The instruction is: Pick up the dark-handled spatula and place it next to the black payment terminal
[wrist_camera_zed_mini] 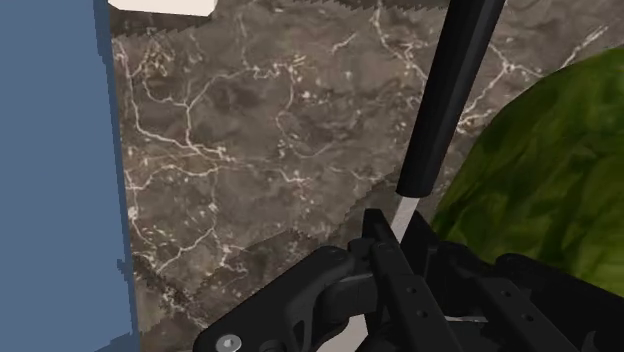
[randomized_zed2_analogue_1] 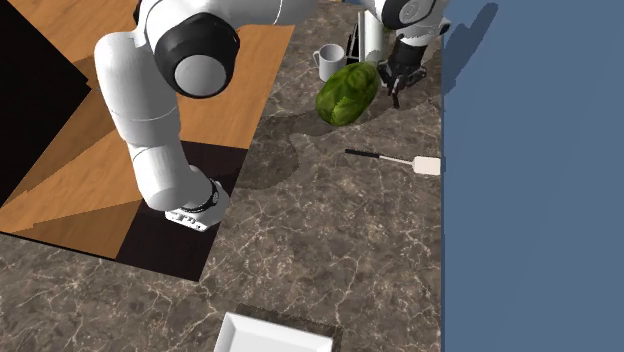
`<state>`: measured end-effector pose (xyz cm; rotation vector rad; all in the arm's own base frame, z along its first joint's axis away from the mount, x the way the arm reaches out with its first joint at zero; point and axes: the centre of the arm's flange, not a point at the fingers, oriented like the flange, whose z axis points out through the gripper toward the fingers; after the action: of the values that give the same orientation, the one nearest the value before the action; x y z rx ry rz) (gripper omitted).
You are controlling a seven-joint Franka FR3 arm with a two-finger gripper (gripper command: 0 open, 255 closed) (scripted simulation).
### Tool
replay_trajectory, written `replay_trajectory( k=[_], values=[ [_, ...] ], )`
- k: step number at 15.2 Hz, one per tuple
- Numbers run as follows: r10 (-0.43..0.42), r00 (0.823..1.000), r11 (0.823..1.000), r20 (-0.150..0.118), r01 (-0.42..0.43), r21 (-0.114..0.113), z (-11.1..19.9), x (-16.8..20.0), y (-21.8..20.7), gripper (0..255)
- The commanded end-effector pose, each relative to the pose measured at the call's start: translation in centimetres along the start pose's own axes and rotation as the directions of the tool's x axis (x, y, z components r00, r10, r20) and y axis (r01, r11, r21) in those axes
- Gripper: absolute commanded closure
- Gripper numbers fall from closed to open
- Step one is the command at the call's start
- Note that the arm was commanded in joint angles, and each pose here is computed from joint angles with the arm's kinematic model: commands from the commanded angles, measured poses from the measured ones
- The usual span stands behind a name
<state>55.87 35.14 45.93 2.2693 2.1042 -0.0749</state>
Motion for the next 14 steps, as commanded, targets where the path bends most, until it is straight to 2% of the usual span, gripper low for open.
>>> replay_trajectory(
  k=[1,9,14],
  values=[
    [0.001,1.000,1.000,0.000,-0.001,0.000,0.1,2.7,0.1,255],
    [0.001,1.000,1.000,0.000,-0.001,0.000,-0.6,13.1,0.7,255],
    [0.001,1.000,1.000,0.000,-0.001,0.000,2.0,13.3,0.7,255]
  ],
)
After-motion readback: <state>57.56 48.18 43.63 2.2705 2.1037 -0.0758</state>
